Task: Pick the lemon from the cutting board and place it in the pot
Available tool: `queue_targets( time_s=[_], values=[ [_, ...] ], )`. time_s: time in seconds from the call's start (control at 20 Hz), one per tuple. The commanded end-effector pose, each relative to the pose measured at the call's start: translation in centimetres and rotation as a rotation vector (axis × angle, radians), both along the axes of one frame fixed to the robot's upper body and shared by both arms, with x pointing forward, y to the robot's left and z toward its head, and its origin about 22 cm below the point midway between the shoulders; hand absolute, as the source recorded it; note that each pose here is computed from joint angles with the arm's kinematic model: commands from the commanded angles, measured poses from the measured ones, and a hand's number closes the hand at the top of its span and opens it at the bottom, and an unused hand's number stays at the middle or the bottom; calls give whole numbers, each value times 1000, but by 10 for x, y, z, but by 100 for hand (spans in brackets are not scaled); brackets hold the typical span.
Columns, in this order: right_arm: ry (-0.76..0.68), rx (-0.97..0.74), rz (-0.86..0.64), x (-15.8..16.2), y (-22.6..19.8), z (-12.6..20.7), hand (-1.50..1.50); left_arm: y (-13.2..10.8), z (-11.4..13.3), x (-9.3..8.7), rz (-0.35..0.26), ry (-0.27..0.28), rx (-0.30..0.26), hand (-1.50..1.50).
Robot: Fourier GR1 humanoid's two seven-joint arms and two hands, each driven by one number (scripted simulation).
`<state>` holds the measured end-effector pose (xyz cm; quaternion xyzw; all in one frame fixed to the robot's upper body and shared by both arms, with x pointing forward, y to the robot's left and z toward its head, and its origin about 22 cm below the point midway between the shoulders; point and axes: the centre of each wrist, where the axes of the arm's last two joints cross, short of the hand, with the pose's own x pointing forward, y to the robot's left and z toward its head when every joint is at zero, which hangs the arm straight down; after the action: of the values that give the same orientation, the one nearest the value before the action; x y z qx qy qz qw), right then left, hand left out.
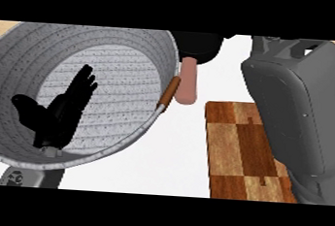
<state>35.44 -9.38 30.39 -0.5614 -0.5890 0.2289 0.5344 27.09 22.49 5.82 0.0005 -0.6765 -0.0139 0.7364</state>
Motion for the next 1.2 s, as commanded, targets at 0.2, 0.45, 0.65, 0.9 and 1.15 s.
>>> queue_targets(
  time_s=[0.2,0.45,0.65,0.9,1.15],
  values=[
    [-8,70,-8,38,28,53,150,-12,13,8,2,16,12,0],
    [24,95,-62,64,41,56,150,-8,7,4,-21,4,4,0],
    [71,109,-78,89,27,24,150,-5,2,-2,-21,-11,4,0],
    [121,102,-80,109,8,-2,150,-15,-4,-1,-39,-8,2,0],
    [198,242,-59,114,16,-26,150,-12,16,5,-47,-31,11,0]
  ],
)
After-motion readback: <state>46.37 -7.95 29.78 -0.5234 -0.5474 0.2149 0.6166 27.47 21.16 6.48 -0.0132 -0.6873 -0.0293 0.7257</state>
